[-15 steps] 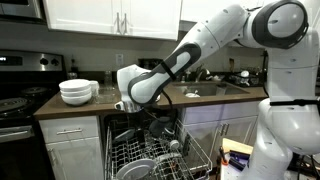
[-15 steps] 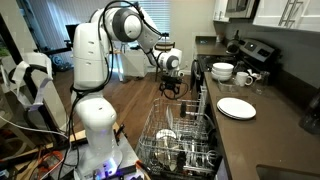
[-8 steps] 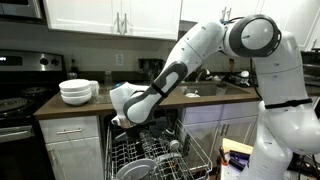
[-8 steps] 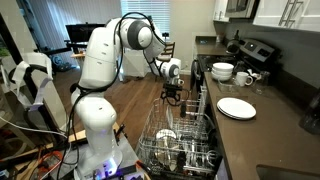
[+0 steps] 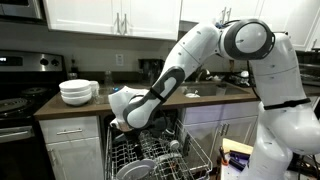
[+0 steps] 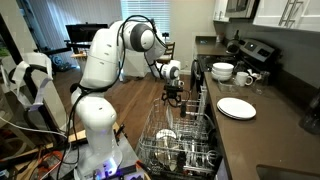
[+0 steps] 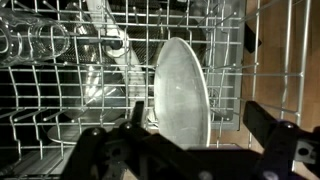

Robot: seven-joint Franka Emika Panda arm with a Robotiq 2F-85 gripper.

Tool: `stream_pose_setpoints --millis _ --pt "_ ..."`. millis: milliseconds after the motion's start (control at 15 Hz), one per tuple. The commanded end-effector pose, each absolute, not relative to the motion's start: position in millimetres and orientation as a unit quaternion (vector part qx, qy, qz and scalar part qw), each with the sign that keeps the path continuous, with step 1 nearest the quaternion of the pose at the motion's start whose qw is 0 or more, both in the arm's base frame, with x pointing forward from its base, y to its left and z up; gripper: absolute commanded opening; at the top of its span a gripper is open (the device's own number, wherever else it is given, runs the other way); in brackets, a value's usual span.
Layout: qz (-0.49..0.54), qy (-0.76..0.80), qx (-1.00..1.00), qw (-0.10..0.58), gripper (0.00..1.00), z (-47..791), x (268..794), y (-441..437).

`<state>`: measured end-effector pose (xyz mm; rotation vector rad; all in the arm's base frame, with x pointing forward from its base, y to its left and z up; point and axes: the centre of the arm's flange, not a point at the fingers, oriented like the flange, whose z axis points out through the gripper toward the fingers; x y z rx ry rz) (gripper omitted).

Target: Take the plate from the dishwasher and stack it on the plates on the counter

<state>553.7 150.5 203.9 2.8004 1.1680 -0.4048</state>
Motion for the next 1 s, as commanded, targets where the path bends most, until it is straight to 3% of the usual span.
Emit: stream_pose_setpoints --millis 0,400,533,733,867,933 --pt "-0.097 0.380 0.919 0.052 1.00 189.8 557.9 150.9" --pt "-0.060 0.380 0.922 0.030 1.00 163.7 567.8 148.4" --pt "-0.055 0.380 0.923 0.025 0.73 152.7 569.9 147.9" --pt "-0.063 0.376 0.924 0.010 0.53 142.5 570.7 148.2" --pt "-0.079 0.372 0.925 -0.005 0.57 144.9 570.4 147.0" --pt "-0.083 0.370 0.925 -0.011 0.43 149.0 570.3 145.5"
